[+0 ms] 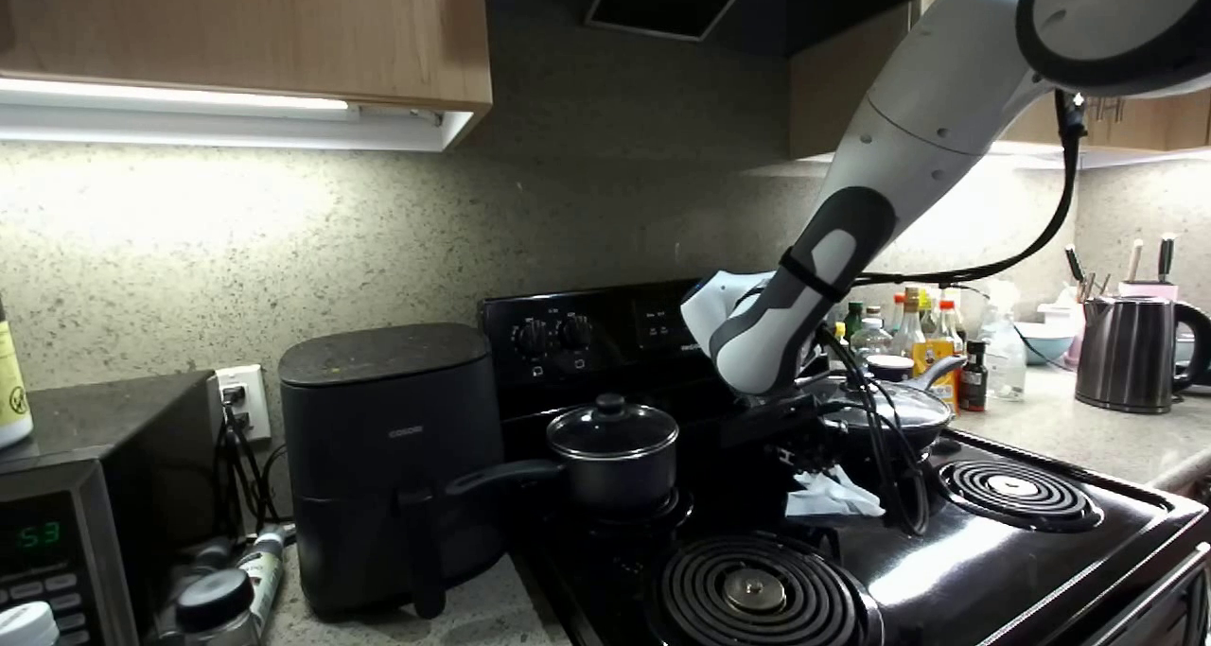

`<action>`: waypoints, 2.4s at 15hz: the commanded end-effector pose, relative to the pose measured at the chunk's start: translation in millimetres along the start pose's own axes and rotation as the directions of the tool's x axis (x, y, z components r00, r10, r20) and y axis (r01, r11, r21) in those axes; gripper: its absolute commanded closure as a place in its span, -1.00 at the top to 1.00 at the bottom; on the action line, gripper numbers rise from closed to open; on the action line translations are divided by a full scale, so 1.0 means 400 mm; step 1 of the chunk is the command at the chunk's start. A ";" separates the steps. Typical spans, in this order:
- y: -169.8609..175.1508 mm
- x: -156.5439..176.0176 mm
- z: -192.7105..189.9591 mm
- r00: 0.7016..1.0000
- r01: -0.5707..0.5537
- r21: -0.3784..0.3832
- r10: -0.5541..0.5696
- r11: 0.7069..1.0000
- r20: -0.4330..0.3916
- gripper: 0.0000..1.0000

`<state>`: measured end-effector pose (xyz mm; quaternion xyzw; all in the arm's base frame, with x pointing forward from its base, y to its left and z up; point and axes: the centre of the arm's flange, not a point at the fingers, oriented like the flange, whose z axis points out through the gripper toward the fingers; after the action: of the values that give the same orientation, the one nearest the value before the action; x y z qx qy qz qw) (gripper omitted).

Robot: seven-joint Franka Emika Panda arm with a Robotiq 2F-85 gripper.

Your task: Pick up the cleaning wipe and clean the stove

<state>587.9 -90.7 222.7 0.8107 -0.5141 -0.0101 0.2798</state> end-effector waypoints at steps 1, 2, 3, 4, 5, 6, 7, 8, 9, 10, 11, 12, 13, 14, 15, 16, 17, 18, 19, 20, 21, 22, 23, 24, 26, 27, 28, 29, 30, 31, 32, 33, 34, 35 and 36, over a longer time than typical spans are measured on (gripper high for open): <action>0.124 -0.084 0.029 0.992 -0.026 -0.072 0.035 0.997 0.122 -0.99; 0.143 -0.101 0.037 0.990 -0.030 -0.100 0.043 0.995 0.133 -0.99; 0.065 -0.048 0.032 0.997 -0.008 -0.075 0.014 0.997 0.078 -0.96; 0.083 -0.064 0.040 0.996 -0.010 -0.092 0.018 0.996 0.092 -0.96; 0.095 -0.074 0.044 0.995 -0.010 -0.098 0.019 0.995 0.097 -0.96; 0.101 -0.079 0.046 0.995 -0.008 -0.100 0.019 0.995 0.100 -0.96; 0.103 -0.080 0.047 0.995 -0.008 -0.101 0.018 0.995 0.101 -0.96; 0.103 -0.080 0.047 0.995 -0.008 -0.101 0.018 0.995 0.101 -0.96; 0.103 -0.080 0.047 0.995 -0.008 -0.101 0.018 0.995 0.101 -0.96; 0.103 -0.081 0.047 0.995 -0.008 -0.101 0.018 0.995 0.101 -0.99; 0.108 -0.071 0.059 0.991 -0.014 -0.106 0.027 0.994 0.130 -0.99; 0.127 -0.062 0.080 0.985 -0.036 -0.120 0.055 0.992 0.161 -0.99; 0.145 -0.054 0.102 0.979 -0.056 -0.133 0.080 0.990 0.186 -0.99; 0.171 -0.046 0.130 0.967 -0.080 -0.154 0.115 0.985 0.229 -0.99; 0.198 -0.038 0.160 0.952 -0.102 -0.174 0.147 0.979 0.269 -0.99; 0.225 -0.034 0.186 0.937 -0.122 -0.190 0.177 0.974 0.302 -0.99; 0.251 -0.034 0.209 0.918 -0.143 -0.201 0.206 0.969 0.339 -0.99; 0.268 -0.030 0.223 0.897 -0.167 -0.211 0.237 0.963 0.373 -0.99; 0.280 -0.028 0.235 0.873 -0.191 -0.214 0.266 0.958 0.409 -0.99; 0.289 -0.023 0.243 0.846 -0.219 -0.223 0.299 0.950 0.441 -0.99; 0.292 -0.015 0.257 0.820 -0.247 -0.234 0.331 0.940 0.467 -0.99; 0.296 -0.008 0.263 0.798 -0.265 -0.238 0.351 0.934 0.490 -0.99; 0.293 -0.002 0.264 0.790 -0.273 -0.222 0.350 0.936 0.503 -0.99; 0.287 0.004 0.257 0.788 -0.278 -0.207 0.346 0.938 0.509 -0.99; 0.266 0.008 0.219 0.827 -0.249 -0.148 0.290 0.957 0.482 -0.99; 0.253 0.005 0.198 0.853 -0.234 -0.130 0.267 0.964 0.447 -0.99; 0.235 0.001 0.174 0.880 -0.218 -0.118 0.247 0.969 0.405 -0.99; 0.219 -0.005 0.154 0.899 -0.196 -0.100 0.219 0.976 0.379 -0.99; 0.196 -0.011 0.132 0.916 -0.176 -0.079 0.192 0.981 0.351 -0.99; 0.177 -0.020 0.117 0.931 -0.159 -0.061 0.170 0.985 0.324 -0.99; 0.160 -0.028 0.100 0.943 -0.143 -0.040 0.149 0.989 0.299 -0.99; 0.146 -0.036 0.090 0.951 -0.129 -0.024 0.131 0.991 0.279 -0.99; 0.135 -0.039 0.078 0.958 -0.116 -0.008 0.114 0.993 0.265 -0.99; 0.129 -0.042 0.072 0.961 -0.114 0.003 0.109 0.993 0.254 -0.99; 0.121 -0.039 0.067 0.962 -0.117 0.005 0.112 0.993 0.250 -0.99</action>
<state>524.0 -107.7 226.5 0.7641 -0.6005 -0.1096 0.2084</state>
